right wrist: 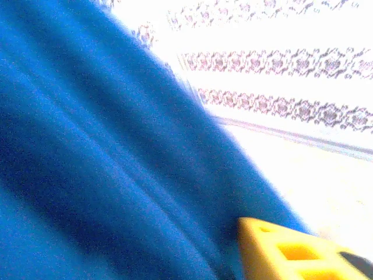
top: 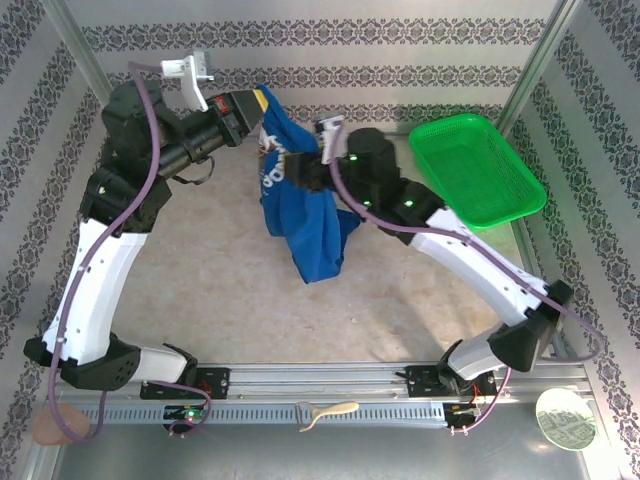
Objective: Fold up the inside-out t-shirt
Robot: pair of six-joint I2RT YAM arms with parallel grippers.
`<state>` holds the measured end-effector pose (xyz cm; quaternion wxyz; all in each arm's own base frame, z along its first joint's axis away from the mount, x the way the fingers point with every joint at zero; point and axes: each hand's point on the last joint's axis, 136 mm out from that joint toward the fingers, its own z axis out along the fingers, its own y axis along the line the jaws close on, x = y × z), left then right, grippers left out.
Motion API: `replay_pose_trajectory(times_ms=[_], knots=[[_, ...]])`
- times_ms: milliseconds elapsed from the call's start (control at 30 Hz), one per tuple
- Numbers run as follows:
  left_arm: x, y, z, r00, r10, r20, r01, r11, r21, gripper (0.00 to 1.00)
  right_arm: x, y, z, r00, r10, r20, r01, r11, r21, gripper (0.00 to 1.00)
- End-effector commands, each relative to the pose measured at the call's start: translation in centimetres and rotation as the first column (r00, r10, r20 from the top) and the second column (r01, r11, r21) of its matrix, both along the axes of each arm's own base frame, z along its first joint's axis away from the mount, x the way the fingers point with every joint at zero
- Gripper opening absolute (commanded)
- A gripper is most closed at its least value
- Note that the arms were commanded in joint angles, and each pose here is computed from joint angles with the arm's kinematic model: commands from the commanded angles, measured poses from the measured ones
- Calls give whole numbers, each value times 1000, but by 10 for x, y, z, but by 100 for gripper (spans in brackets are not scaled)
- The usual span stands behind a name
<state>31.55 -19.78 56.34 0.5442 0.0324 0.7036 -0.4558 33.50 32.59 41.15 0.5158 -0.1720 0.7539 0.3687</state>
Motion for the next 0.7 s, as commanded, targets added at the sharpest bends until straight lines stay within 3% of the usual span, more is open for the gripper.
replay_pose_trajectory(times_ms=[0,67,100,167,233,433,667], knots=[[7,-10,-4,1000,-21,7,21,1000,4,0,11,-33,-23,996,-15,-84,19,999,39,35],[21,-21,-24,998,-49,-41,49,999,-5,0,19,-47,-47,990,-66,-123,68,998,10,34],[28,-27,-35,996,-62,-65,62,998,-13,0,22,-53,-59,987,-82,-140,83,997,-4,40],[39,-37,-56,991,-76,-110,75,997,-16,0,23,-64,-83,978,-128,-165,121,991,-50,66],[48,-46,-78,985,-88,-150,87,996,-9,0,17,-76,-98,971,-165,-173,154,985,-72,76],[58,-65,-122,966,-119,-229,121,993,-4,0,-27,-94,-102,977,-180,-117,174,983,-65,72],[55,-78,-132,955,-158,-250,162,987,-3,0,-72,-67,-83,998,-60,-22,59,998,-28,67]])
